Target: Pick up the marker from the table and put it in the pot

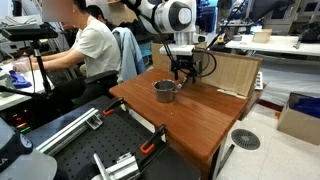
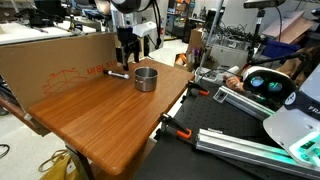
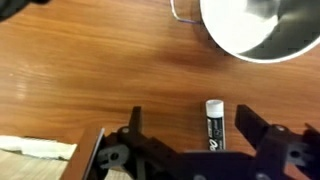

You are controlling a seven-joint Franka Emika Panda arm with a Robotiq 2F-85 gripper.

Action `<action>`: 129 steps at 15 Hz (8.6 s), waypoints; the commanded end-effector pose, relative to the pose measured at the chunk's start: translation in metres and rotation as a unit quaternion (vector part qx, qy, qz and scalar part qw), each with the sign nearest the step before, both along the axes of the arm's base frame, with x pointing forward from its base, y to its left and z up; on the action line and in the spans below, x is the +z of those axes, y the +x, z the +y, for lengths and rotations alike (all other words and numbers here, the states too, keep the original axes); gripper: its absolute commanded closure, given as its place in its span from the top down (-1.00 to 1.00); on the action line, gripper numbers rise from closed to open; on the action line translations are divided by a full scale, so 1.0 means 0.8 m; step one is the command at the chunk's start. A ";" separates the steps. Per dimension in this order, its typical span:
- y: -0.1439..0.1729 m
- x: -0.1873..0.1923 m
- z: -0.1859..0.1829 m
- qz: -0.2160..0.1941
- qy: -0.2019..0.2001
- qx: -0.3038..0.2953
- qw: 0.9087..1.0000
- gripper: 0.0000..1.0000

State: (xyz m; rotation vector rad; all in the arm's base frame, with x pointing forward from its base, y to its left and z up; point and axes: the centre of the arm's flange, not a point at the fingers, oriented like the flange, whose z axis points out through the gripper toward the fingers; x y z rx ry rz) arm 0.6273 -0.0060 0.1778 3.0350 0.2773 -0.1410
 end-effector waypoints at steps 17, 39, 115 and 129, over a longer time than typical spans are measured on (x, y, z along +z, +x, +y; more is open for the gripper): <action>0.066 -0.060 0.025 0.038 -0.005 0.011 0.999 -0.72; -0.021 0.067 0.081 -0.063 -0.052 0.027 0.996 -0.87; -0.174 0.077 0.130 -0.300 -0.243 -0.179 0.905 1.00; -0.175 0.125 0.139 -0.330 -0.230 -0.181 0.897 1.00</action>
